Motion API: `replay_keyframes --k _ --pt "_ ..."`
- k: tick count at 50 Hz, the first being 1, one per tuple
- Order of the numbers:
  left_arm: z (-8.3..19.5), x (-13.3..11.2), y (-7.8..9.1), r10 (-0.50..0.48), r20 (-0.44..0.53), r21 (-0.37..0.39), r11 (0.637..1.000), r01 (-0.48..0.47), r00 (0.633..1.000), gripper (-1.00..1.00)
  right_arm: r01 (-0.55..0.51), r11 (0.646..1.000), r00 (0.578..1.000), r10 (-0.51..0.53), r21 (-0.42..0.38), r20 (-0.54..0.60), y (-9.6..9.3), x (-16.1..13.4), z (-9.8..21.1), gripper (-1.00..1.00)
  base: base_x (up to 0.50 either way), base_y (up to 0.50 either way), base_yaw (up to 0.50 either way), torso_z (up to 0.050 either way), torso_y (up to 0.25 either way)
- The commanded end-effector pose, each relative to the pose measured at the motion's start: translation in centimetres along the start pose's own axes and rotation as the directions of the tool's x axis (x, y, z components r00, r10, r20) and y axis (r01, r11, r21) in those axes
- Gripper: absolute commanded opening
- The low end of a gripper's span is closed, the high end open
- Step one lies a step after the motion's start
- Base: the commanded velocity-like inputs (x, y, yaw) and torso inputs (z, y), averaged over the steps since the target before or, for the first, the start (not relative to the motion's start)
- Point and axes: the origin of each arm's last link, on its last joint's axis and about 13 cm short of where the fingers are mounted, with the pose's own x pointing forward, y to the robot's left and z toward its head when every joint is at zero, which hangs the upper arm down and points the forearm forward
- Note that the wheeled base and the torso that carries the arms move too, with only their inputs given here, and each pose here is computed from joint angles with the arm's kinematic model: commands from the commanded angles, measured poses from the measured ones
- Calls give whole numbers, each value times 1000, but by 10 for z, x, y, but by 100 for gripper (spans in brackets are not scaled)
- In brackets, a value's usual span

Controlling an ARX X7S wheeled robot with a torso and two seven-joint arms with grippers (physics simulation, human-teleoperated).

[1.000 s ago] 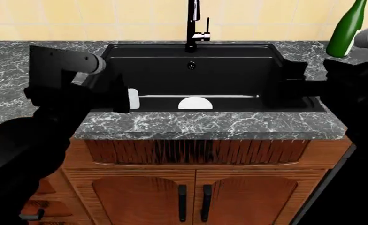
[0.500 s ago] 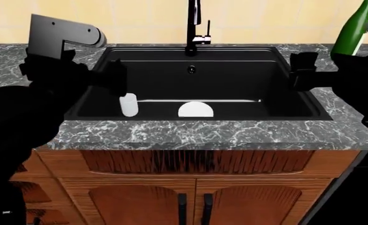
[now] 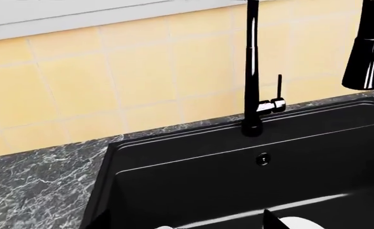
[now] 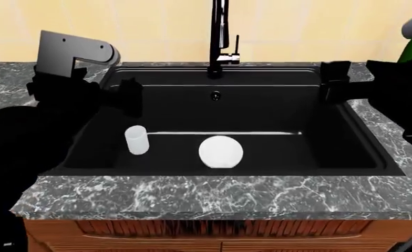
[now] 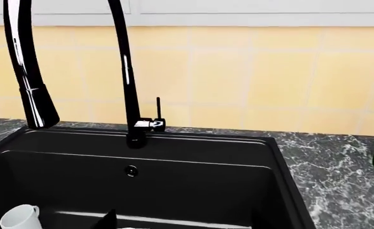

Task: Pick the cup and bowl from the sink and place them on the counter for drying.

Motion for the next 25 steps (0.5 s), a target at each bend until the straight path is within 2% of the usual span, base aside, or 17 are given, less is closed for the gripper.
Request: replay_keyframes --k 1,15,25 --pt "-2 -2 0 3 -7 -4 1000 -3 1000 100 -7 1000 1000 8 -11 5 0 2 4 100 418 0 0 0 0" --pt "8 -3 8 15 7 1 1000 -15 1000 100 1 1000 1000 -1 -11 -11 -1 -2 4 100 417 0 0 0 1" --pt "6 -1 7 7 -2 4 1000 -7 1000 100 -5 1000 1000 4 -12 -30 0 3 2 100 416 0 0 0 1"
